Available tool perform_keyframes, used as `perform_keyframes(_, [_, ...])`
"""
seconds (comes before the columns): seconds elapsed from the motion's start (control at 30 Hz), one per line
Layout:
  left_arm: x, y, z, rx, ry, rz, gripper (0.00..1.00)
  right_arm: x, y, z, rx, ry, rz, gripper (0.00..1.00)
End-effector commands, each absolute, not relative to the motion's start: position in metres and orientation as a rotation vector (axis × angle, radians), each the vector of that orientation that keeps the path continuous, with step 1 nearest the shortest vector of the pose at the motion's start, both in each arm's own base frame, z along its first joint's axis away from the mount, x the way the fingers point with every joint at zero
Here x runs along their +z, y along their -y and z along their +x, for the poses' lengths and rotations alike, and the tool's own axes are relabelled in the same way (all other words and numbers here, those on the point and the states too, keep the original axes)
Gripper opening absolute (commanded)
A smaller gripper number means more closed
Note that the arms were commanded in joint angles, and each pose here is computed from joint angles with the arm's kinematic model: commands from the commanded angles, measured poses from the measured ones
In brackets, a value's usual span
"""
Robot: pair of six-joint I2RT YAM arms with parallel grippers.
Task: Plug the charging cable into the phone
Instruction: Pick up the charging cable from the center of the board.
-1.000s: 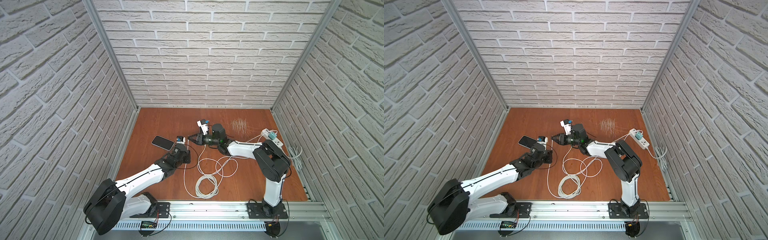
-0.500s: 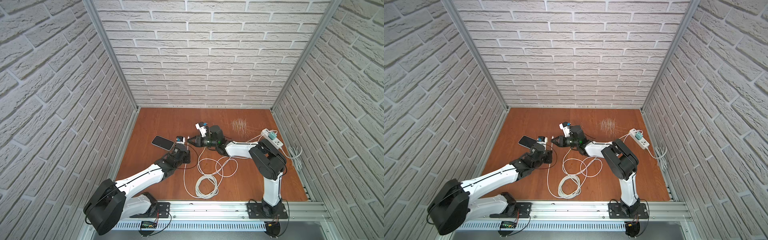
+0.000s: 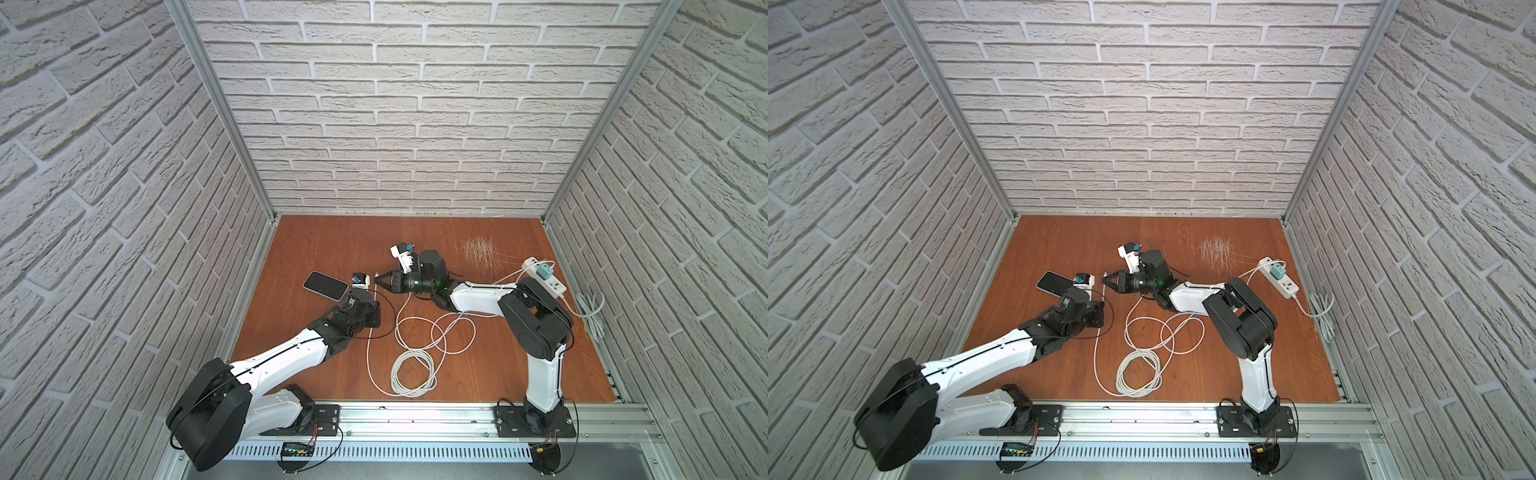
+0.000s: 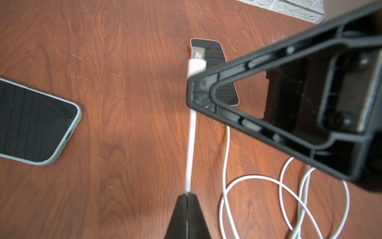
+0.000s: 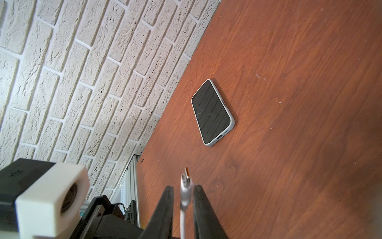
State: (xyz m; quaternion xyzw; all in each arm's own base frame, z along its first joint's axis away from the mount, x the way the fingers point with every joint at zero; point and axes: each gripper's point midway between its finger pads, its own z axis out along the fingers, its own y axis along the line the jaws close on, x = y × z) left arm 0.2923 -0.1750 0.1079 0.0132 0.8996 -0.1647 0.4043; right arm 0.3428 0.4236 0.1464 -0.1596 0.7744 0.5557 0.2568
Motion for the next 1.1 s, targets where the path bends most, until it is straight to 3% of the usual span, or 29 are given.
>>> perform_keyframes(0.0, [0.116,0.176,0.296,-0.443,-2.23,0.016,0.0,0.167,-0.432,0.341,1.547,-2.022,-0.474,0.22])
perform_keyframes(0.5, [0.116,0.175,0.296,-0.442,-2.23,0.013,0.0,0.155,-0.433,0.34,1.55,-2.048,-0.476,0.13])
perform_keyframes(0.73, [0.115,0.175,0.297,-0.44,-2.231,0.013,0.0,0.155,-0.431,0.339,1.529,-2.037,-0.496,0.04])
perform_keyframes(1.07, [0.115,0.174,0.297,-0.439,-2.234,0.008,0.0,0.171,-0.429,0.336,1.523,-1.995,-0.525,0.03])
